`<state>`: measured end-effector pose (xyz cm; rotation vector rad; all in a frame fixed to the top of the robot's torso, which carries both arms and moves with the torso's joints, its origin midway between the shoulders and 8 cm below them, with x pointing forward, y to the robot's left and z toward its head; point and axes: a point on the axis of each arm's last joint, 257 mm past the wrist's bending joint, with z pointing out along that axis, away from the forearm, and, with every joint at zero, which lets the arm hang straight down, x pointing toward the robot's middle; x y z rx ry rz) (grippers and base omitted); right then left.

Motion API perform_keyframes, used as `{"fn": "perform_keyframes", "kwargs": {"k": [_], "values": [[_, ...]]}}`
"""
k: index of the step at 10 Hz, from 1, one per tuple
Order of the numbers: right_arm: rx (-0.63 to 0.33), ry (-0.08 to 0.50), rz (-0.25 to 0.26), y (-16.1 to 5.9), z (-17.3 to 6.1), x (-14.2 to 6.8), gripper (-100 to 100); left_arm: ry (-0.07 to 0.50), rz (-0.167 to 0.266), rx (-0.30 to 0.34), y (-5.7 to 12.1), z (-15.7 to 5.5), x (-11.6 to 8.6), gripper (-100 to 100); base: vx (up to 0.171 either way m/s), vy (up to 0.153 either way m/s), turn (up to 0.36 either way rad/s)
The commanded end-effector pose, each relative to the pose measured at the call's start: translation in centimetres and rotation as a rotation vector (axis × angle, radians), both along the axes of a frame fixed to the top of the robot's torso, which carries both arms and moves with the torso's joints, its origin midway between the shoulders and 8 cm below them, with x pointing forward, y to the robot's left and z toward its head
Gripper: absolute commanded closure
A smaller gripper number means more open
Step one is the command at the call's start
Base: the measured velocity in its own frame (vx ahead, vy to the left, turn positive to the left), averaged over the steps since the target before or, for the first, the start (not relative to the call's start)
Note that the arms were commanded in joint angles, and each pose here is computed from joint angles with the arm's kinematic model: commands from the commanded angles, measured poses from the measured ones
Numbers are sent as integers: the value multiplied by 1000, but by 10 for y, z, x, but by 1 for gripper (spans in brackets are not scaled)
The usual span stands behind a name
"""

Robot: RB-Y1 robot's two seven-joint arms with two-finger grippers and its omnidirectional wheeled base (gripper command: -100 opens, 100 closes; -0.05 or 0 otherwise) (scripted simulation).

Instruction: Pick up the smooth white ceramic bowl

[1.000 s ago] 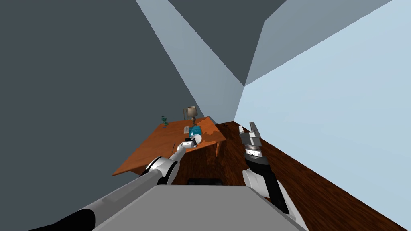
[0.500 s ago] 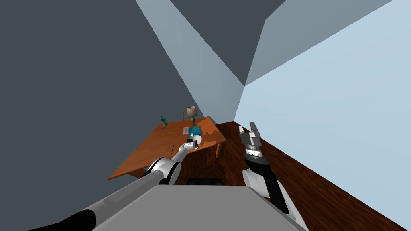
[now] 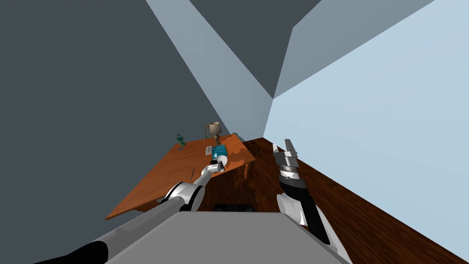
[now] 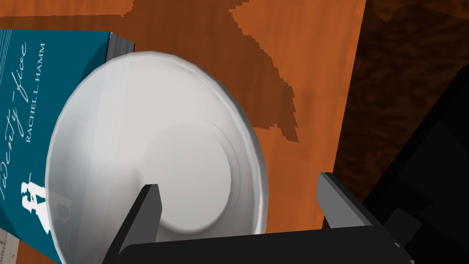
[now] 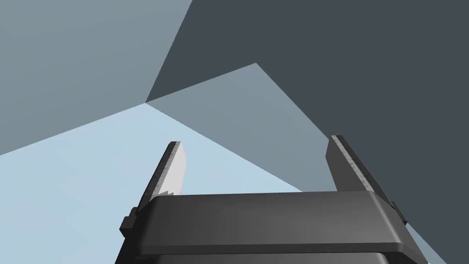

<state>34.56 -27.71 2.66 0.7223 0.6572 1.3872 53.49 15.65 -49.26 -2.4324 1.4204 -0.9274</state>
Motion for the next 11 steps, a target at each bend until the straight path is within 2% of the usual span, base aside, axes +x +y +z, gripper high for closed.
{"fn": "perform_keyframes", "kwargs": {"k": [1,4,5,9,10,11], "values": [[0,0,0,0,0,0,0,-3,34,1,17,-6,-3,-100,23,-7,-184],[0,0,0,0,0,0,0,-6,32,2,15,-6,-3,-100,9,-1,-41],[0,0,0,0,0,0,0,-5,33,2,16,-6,-3,100,0,0,0],[0,0,0,0,0,0,0,-2,32,2,16,-7,-4,100,0,0,0],[0,0,0,0,0,0,0,-1,31,2,15,-7,-4,0,0,0,0],[0,0,0,0,0,0,0,-3,4,1,1,-1,0,100,-16,4,239]]}}
